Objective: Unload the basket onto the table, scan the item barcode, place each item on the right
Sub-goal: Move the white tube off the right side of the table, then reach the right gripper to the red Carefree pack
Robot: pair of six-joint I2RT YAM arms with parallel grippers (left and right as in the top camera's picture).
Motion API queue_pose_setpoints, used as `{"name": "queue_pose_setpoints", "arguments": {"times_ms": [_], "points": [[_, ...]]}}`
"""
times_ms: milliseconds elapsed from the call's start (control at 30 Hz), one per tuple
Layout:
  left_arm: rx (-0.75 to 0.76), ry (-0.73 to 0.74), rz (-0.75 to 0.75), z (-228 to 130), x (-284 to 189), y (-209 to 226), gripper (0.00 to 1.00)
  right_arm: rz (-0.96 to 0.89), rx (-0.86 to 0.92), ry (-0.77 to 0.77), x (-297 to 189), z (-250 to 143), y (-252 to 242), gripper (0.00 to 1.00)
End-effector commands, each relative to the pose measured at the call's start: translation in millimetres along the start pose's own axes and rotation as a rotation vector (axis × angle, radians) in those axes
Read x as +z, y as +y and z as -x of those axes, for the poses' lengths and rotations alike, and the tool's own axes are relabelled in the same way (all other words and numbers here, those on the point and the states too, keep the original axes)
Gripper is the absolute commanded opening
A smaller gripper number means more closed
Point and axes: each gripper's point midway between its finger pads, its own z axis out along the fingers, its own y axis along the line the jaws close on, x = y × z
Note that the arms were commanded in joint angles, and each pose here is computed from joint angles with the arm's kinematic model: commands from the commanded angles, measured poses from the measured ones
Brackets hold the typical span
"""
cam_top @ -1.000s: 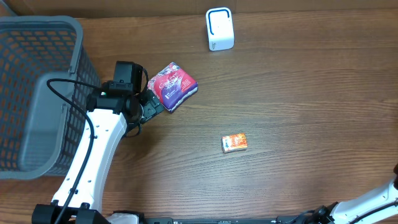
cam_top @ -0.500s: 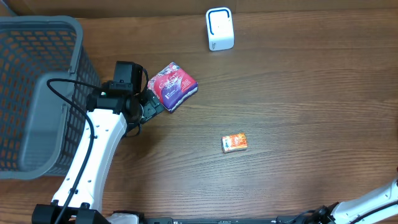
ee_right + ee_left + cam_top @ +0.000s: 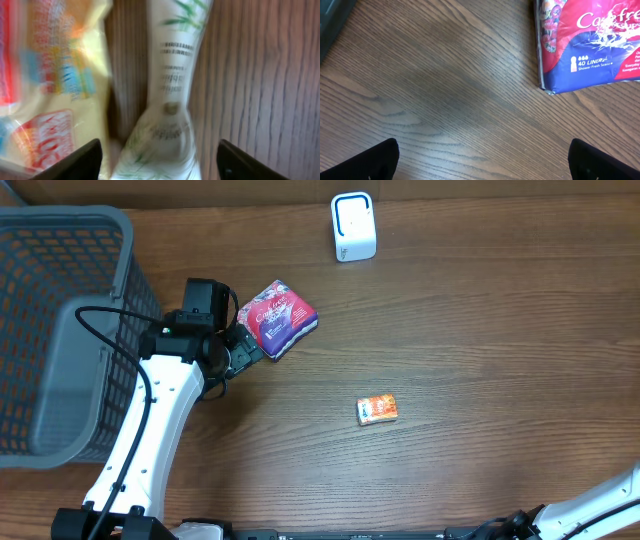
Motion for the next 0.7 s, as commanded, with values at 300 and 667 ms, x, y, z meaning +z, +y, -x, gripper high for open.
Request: {"name": "queue_pose_setpoints", "arguments": {"times_ms": [300,667], "points": [[-0.009,0.003,0.001,0,1,-1,1.00,0.609,-0.293,0.288,-144,-54,105,0.88],[-0.009,0.003,0.001,0,1,-1,0.99,0.776,-0.918,0.558,-203,-274,175,0.99]]}}
